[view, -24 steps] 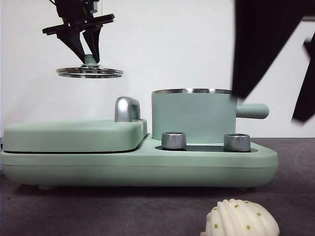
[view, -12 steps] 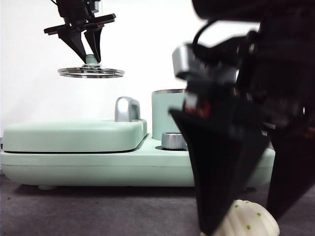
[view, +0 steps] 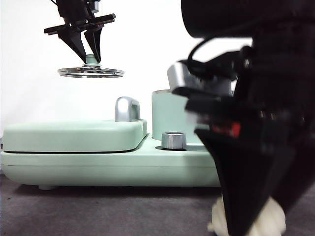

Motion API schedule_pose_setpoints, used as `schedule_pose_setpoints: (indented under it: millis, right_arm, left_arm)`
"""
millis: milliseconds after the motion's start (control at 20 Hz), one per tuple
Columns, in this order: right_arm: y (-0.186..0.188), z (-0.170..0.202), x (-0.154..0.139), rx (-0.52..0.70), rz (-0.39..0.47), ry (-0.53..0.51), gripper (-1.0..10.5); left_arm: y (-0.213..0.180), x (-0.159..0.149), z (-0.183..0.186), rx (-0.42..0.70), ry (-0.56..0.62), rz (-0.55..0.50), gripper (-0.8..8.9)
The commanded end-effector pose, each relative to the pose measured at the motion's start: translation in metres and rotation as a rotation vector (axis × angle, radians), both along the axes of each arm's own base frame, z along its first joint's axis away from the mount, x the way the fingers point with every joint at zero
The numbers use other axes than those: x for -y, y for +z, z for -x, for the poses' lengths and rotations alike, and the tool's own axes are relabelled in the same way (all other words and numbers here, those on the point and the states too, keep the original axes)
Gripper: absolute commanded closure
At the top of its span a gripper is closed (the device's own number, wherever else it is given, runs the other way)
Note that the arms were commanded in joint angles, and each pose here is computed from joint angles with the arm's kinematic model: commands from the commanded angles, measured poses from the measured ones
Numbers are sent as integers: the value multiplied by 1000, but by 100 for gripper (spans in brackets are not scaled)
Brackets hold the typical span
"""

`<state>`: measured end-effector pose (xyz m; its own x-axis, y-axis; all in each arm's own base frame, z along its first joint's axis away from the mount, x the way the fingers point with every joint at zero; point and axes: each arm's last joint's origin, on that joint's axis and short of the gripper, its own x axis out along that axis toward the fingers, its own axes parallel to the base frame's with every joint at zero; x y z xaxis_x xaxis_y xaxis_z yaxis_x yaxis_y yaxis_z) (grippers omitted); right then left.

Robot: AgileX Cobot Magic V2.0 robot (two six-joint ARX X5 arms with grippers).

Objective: Put the buns in a small steamer

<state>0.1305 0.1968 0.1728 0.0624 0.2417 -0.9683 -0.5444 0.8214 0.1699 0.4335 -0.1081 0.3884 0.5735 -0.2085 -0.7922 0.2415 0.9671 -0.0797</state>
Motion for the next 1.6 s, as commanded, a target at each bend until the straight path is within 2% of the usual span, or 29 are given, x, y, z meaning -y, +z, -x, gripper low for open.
schedule_pose_setpoints:
  millis: [50, 250, 400, 650, 850, 1000, 1250, 1600]
  right_arm:
    - [23, -5, -12, 6, -5, 23, 749]
    - [84, -20, -14, 22, 13, 40, 749]
    - [133, -41, -6, 73, -17, 22, 749]
    - [178, -101, 7, 153, -30, -43, 749]
    - [177, -154, 7, 186, -9, -94, 749]
    - [161, -184, 5, 166, 16, -111, 749]
    - [129, -208, 6, 100, 73, -131, 749]
    - [104, -224, 2, 80, 91, -116, 748]
  left_arm:
    - [-2, 2, -1, -5, -5, 1, 798]
    - [-2, 2, -1, -5, -5, 1, 798]
    - [-2, 2, -1, -5, -5, 1, 798]
    - [-2, 2, -1, -6, -5, 1, 798]
    - [-2, 2, -1, -5, -5, 1, 798]
    - [-2, 2, -1, -5, -5, 1, 798]
    - [-2, 2, -1, -6, -5, 1, 798]
    - [-2, 2, -1, -6, -5, 1, 798]
